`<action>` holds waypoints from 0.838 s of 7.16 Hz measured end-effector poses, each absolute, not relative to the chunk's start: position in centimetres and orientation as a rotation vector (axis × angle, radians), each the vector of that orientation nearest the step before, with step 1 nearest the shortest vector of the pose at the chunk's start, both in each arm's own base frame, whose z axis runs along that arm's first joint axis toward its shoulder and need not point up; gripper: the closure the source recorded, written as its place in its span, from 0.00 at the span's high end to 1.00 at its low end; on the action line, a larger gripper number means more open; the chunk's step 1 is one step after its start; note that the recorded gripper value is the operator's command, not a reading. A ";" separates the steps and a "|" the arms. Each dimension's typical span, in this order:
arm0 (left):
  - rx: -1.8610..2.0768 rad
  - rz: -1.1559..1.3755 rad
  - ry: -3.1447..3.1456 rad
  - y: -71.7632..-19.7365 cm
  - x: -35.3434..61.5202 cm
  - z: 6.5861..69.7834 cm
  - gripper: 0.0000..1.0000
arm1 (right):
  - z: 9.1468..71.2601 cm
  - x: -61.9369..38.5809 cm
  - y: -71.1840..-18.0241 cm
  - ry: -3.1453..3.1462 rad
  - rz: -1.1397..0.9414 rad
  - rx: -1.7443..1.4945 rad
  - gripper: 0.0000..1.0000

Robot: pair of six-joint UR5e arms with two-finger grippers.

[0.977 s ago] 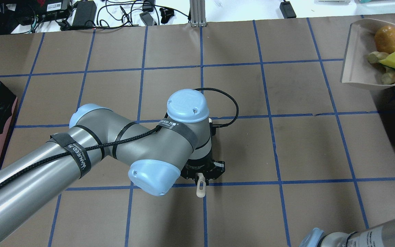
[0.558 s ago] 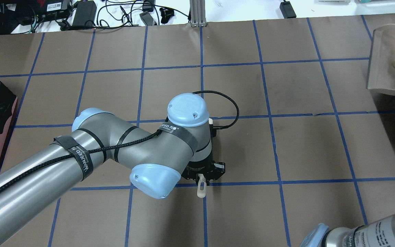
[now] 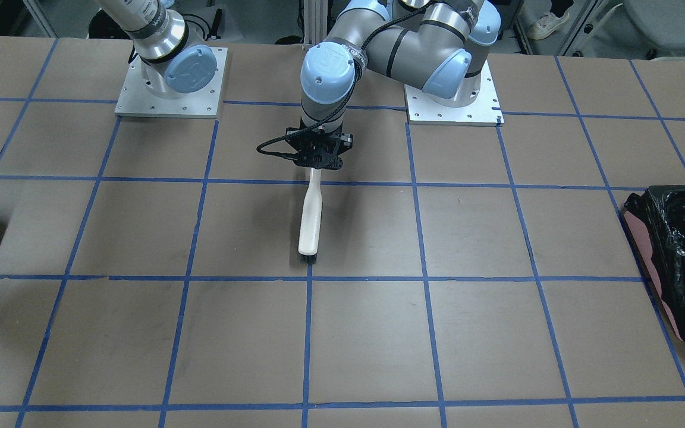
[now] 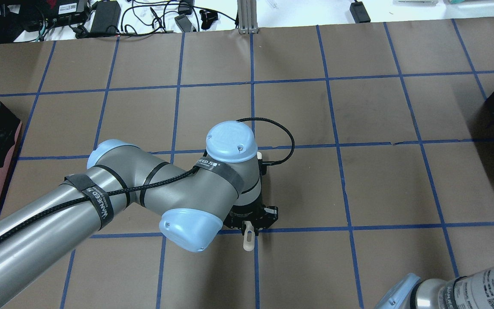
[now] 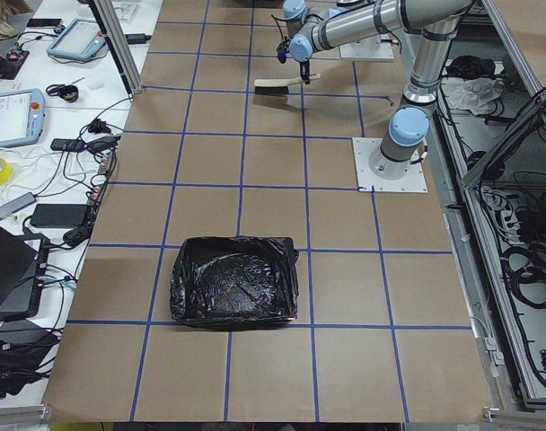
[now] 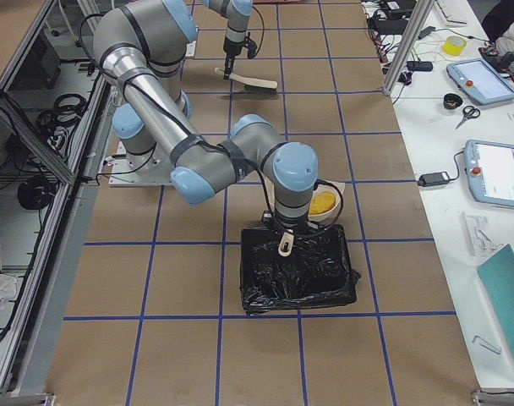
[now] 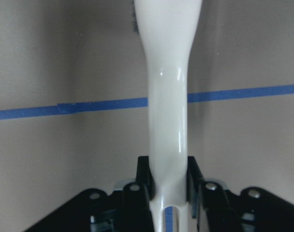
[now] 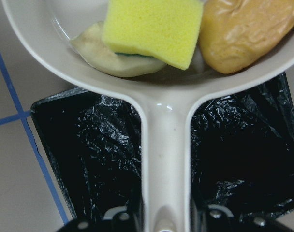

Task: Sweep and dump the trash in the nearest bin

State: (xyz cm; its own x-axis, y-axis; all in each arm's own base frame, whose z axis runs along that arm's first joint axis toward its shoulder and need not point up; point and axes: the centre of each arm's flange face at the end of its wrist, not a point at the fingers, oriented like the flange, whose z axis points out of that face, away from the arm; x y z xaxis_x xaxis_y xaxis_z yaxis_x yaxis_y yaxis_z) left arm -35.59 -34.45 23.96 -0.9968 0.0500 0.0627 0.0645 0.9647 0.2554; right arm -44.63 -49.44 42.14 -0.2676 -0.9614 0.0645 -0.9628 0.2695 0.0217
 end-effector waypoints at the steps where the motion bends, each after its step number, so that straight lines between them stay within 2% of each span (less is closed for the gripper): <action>1: -0.088 -0.412 -3.059 -34.4 -35.6 23.6 0.31 | 42.1 -46.4 -49.0 -2.423 -0.022 1.883 0.00; 5: -0.086 -0.402 -3.060 -34.7 -35.6 23.9 0.73 | 44.5 -51.0 -48.6 -2.257 -0.179 1.866 0.00; 6: -0.093 -0.385 -3.059 -34.9 -35.6 24.3 0.91 | 44.5 -52.0 -48.5 -2.233 -0.198 1.862 0.00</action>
State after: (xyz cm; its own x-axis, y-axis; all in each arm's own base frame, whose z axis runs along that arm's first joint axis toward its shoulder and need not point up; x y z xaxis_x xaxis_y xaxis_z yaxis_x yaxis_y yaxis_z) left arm -35.58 -34.87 24.27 -0.9966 0.0528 0.0637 0.0670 0.9670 0.2458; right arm -52.02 -48.51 44.53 -0.1681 -0.9819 0.0875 -0.9512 0.1849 0.2470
